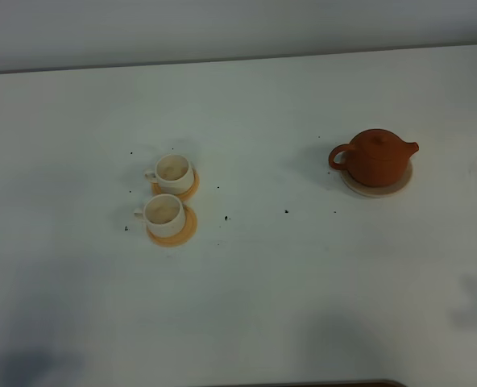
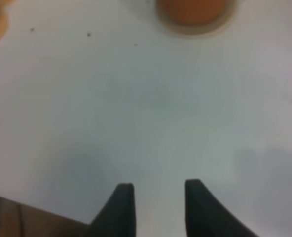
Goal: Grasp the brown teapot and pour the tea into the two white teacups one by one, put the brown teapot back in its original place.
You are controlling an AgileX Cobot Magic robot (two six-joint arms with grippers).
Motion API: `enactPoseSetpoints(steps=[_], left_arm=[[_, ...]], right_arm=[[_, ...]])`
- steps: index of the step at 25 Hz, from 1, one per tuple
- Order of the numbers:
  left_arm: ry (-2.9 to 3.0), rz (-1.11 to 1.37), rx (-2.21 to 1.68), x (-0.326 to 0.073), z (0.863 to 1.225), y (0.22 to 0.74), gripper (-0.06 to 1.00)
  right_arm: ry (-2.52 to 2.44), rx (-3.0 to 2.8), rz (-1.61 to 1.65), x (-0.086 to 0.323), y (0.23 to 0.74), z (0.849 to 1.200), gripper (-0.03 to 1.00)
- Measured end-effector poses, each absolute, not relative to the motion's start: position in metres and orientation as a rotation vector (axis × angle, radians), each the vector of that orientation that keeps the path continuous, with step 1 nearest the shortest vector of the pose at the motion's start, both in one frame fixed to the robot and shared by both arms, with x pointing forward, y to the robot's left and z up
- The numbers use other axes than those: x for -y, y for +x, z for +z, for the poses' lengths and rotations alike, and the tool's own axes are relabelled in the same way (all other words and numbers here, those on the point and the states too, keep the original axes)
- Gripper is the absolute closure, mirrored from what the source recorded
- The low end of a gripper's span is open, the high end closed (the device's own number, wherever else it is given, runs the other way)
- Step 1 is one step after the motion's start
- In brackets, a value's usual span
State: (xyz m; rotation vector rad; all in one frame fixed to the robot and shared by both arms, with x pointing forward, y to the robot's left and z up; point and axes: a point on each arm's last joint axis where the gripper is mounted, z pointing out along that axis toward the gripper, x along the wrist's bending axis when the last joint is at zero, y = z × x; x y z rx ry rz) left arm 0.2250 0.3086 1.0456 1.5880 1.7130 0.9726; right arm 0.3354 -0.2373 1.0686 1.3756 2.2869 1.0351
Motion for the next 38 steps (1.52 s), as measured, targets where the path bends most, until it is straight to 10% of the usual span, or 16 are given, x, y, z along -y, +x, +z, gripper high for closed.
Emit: enactPoseSetpoints(steps=[38], left_arm=[[1.586, 0.975, -1.711, -0.309, 1.046, 0.225, 0.49]], right_arm=[[1.37, -2.59, 0.757, 0.046, 0.628, 1.016, 0.65]])
